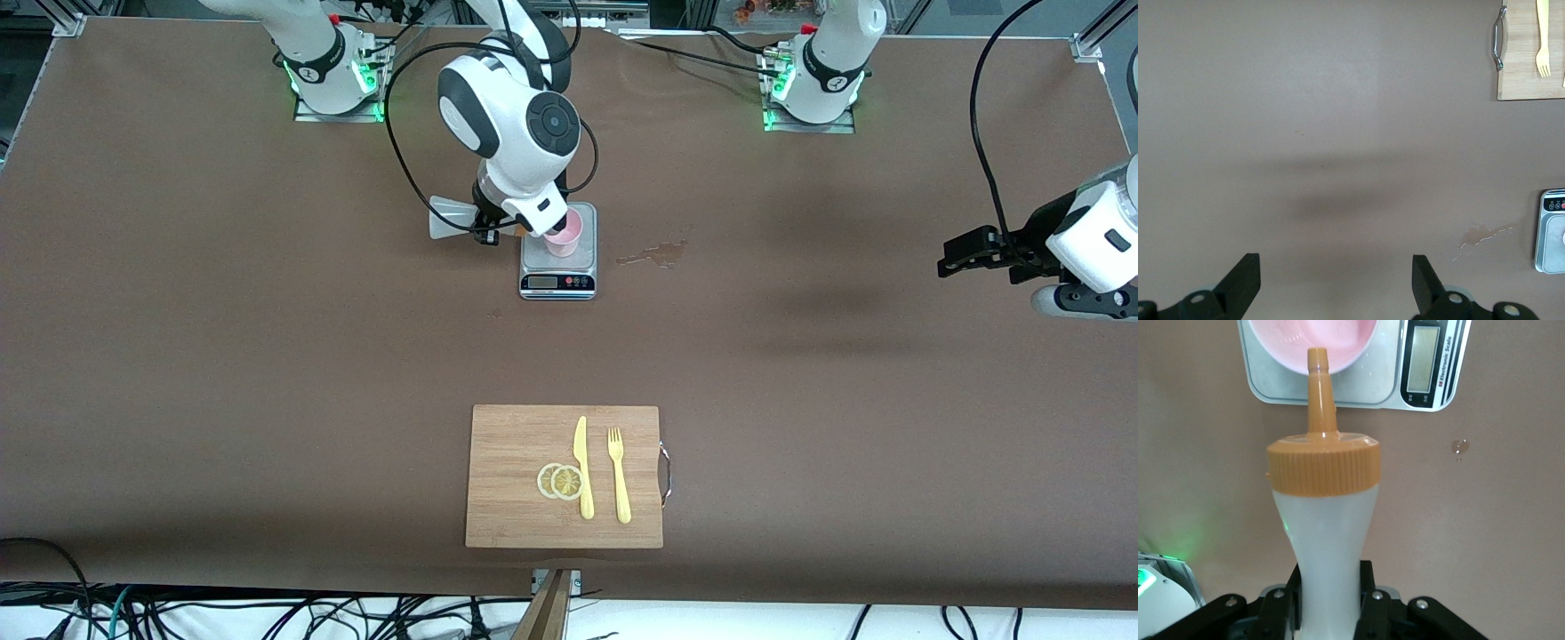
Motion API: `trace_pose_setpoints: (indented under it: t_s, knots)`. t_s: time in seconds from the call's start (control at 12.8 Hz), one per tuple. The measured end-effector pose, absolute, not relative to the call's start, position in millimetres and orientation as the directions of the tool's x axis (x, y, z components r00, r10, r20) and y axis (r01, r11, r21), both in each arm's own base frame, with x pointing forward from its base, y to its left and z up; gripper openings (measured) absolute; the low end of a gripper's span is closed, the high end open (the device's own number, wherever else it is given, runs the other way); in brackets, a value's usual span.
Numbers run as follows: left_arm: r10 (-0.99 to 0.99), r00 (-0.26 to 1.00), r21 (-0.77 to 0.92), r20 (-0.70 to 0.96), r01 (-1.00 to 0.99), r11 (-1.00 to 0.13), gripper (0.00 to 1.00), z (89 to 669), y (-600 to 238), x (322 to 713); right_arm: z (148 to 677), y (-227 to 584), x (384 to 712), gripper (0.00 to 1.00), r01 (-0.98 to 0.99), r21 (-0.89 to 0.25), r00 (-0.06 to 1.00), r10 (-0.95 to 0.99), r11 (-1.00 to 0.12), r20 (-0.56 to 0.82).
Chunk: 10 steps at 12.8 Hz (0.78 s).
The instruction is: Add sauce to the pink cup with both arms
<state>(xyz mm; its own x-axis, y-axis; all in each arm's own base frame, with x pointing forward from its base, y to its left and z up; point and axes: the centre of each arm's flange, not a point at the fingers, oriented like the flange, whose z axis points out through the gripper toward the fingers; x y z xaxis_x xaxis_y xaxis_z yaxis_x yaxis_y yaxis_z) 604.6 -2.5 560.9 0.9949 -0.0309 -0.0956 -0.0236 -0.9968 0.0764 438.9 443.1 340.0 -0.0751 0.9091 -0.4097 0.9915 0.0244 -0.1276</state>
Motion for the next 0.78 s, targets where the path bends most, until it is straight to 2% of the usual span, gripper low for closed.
trace_pose_setpoints:
  t_s: [0.78]
  knots:
    - [-0.031, 0.995, 0.076, -0.096, -0.024, -0.997, 1.00, 561, -2, 605, 340, 459, 421, 0.34, 0.997, -0.076, -0.055, 0.888, 0.023, -0.456]
